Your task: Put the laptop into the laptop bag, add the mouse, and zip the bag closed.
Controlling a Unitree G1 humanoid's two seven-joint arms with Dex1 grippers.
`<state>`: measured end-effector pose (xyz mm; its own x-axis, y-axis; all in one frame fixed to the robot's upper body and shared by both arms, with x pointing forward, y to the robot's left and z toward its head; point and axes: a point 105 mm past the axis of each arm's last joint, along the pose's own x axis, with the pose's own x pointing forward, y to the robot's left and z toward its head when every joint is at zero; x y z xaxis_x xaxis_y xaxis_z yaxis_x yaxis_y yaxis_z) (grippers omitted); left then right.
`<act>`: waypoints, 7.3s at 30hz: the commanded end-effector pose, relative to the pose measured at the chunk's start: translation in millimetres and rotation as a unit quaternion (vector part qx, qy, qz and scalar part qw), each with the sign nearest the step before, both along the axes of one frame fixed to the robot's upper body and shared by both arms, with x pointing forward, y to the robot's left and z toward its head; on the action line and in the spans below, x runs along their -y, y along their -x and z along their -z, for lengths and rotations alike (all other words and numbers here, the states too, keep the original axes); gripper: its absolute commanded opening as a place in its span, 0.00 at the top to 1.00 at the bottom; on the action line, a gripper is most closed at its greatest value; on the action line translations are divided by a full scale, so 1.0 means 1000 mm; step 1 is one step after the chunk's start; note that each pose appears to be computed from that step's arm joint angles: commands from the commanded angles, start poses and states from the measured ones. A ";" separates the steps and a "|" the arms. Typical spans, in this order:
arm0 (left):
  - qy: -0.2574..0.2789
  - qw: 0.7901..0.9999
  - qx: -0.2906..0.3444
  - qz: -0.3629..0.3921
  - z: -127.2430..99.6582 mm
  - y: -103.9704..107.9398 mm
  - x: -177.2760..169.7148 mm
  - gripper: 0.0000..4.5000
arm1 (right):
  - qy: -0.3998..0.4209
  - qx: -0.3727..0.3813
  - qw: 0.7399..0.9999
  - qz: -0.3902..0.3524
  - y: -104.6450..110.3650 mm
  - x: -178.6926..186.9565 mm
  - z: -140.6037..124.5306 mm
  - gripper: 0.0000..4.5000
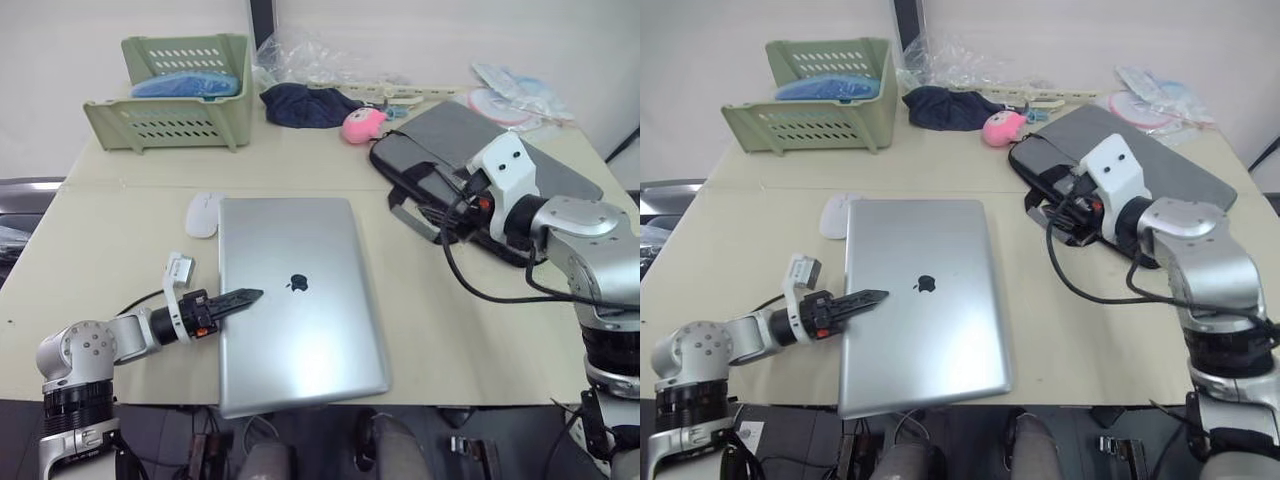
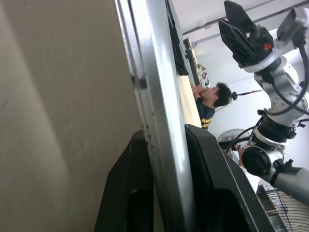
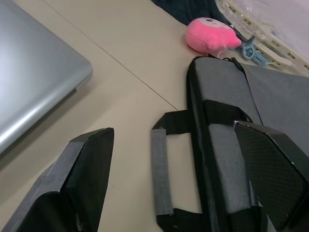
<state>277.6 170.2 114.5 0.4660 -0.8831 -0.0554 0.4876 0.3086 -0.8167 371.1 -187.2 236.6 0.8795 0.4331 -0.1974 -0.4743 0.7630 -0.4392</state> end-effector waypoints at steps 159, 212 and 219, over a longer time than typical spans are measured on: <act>0.086 0.993 -0.039 -0.074 -0.008 -0.105 0.081 0.89 | -0.238 -0.124 0.956 0.117 0.054 -0.052 0.030 1.00; 0.197 0.973 -0.114 -0.033 -0.023 -0.094 0.170 0.89 | -0.276 -0.133 0.948 0.088 0.053 -0.082 0.024 1.00; 0.190 0.975 -0.115 -0.012 -0.022 -0.089 0.182 0.89 | -0.278 -0.133 0.947 0.087 0.053 -0.084 0.022 1.00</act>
<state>380.5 19.9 133.2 0.5925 -0.7976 0.1131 0.2790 0.0714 -0.9576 321.3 -110.6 205.2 0.9017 0.3596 -0.2399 -0.3232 0.9294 0.1785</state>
